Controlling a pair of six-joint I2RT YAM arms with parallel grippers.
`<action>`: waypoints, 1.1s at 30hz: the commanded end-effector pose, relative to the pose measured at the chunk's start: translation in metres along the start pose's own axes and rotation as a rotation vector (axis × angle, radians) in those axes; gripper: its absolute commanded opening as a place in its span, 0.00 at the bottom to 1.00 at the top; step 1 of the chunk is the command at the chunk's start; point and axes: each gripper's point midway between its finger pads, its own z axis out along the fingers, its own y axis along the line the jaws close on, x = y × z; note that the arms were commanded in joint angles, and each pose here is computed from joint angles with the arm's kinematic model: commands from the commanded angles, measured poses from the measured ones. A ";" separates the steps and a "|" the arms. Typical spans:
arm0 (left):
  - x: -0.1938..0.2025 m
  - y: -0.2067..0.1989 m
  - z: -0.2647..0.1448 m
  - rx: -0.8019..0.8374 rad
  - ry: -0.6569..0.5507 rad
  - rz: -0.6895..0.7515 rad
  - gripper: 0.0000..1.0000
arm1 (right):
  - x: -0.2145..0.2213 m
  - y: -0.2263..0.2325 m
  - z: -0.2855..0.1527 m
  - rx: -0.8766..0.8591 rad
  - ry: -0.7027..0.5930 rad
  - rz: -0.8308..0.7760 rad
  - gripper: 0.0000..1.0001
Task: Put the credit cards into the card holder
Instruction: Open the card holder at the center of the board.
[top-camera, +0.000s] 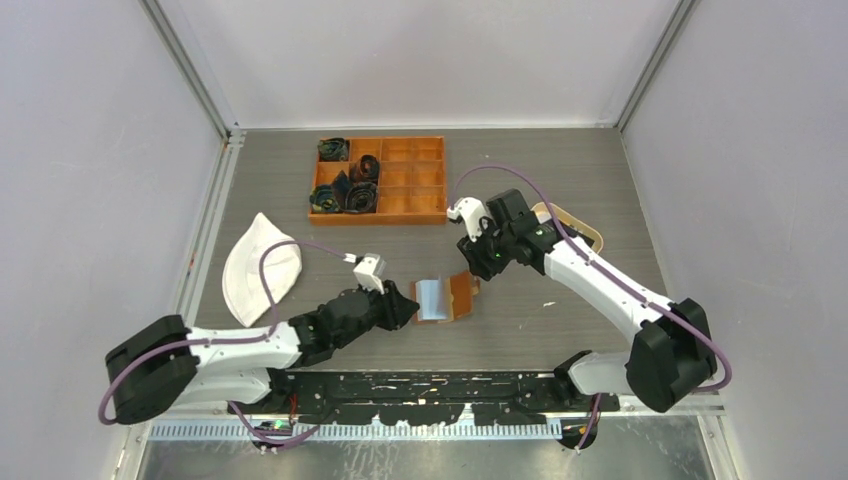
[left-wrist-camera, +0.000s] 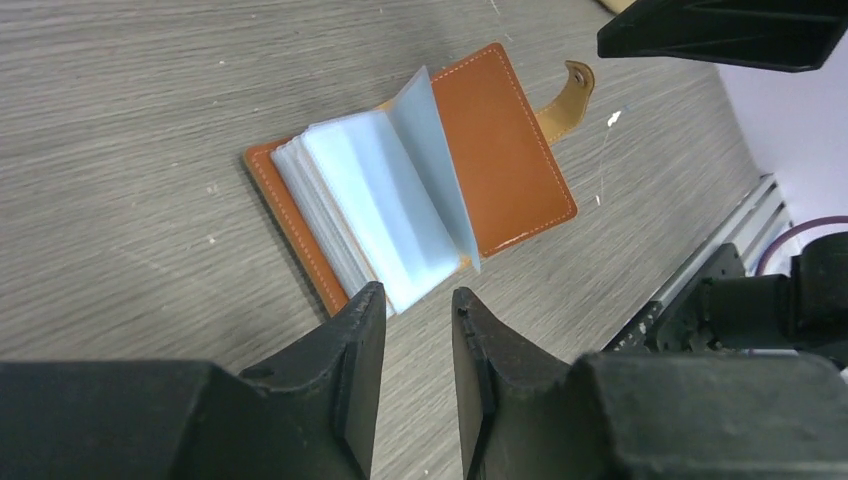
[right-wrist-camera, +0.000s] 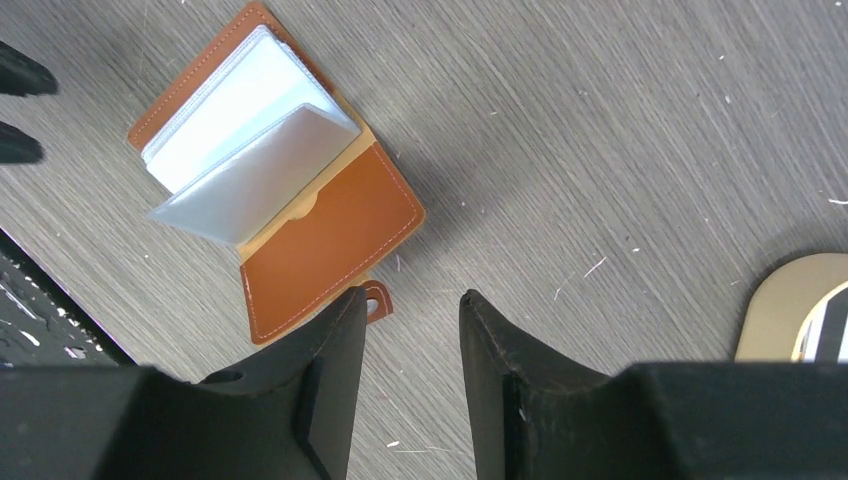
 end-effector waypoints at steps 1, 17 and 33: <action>-0.022 -0.028 0.025 0.046 -0.032 0.041 0.32 | -0.010 -0.002 0.004 0.001 -0.022 0.021 0.44; 0.008 -0.018 0.060 -0.051 0.124 0.080 0.56 | 0.060 -0.015 0.048 0.001 0.338 0.024 0.31; 0.024 -0.012 0.069 -0.103 0.197 0.052 0.58 | 0.058 -0.008 0.046 -0.034 0.333 0.034 0.31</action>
